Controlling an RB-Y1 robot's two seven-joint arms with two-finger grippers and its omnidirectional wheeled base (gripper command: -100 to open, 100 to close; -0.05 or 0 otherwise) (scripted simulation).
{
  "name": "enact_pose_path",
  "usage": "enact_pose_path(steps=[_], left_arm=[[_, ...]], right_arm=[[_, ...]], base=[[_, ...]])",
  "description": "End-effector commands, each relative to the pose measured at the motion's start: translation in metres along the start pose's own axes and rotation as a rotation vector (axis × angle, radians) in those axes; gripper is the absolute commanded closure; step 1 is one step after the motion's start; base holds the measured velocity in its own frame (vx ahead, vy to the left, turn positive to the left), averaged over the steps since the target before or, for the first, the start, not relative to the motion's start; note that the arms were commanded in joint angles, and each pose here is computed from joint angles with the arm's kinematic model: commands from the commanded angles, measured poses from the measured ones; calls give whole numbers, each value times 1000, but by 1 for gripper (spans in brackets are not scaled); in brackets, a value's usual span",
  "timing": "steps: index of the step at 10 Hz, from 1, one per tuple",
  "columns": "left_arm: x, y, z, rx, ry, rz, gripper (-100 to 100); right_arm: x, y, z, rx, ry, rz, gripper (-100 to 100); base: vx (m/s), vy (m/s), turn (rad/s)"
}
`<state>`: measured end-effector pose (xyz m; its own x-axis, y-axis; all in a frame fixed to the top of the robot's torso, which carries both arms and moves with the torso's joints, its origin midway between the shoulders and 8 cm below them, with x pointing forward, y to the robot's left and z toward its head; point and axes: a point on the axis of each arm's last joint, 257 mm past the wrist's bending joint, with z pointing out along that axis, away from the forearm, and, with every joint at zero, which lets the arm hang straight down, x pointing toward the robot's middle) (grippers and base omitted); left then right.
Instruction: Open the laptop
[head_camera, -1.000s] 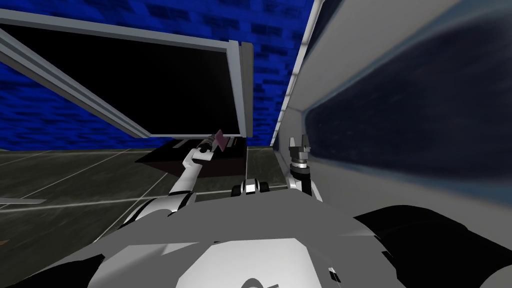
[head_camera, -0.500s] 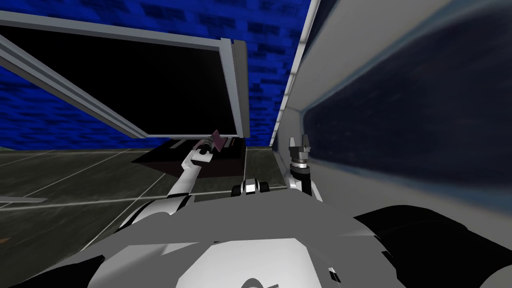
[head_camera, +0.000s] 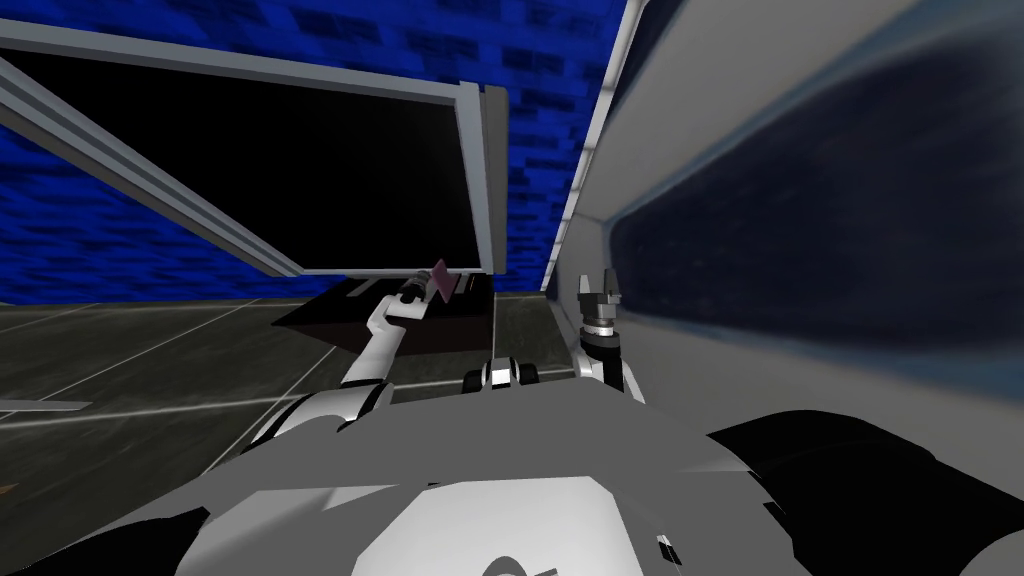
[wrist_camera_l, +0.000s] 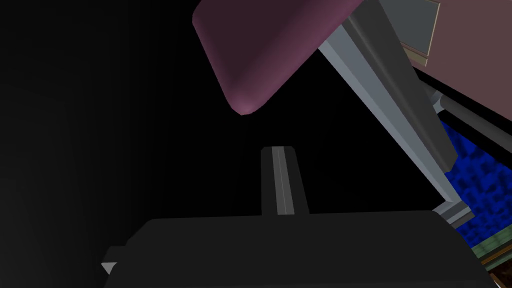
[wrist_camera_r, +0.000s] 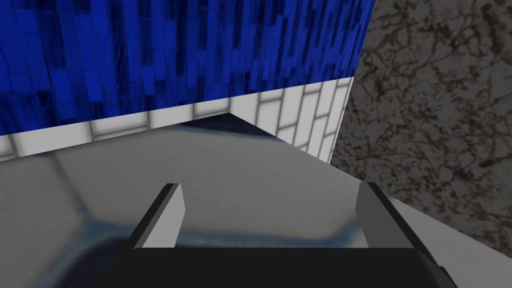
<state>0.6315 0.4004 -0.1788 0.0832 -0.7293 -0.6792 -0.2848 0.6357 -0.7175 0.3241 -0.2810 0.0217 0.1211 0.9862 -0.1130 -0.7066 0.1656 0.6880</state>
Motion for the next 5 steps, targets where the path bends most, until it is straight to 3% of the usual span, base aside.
enact_pose_path(steps=[1,2,3,5], left_arm=[[7,-8,4,-17,24,-93,100],[5,-6,3,-12,18,-73,100],[3,-1,1,-8,7,-29,-100],[0,3,-1,0,-4,20,-100]], right_arm=[[0,0,0,0,0,0,0],[0,0,0,0,0,0,0],[0,0,0,0,0,0,0],[0,0,0,0,0,1,0]], base=[[-46,189,-30],[-16,81,-8],[15,-59,35],[44,-139,38]])
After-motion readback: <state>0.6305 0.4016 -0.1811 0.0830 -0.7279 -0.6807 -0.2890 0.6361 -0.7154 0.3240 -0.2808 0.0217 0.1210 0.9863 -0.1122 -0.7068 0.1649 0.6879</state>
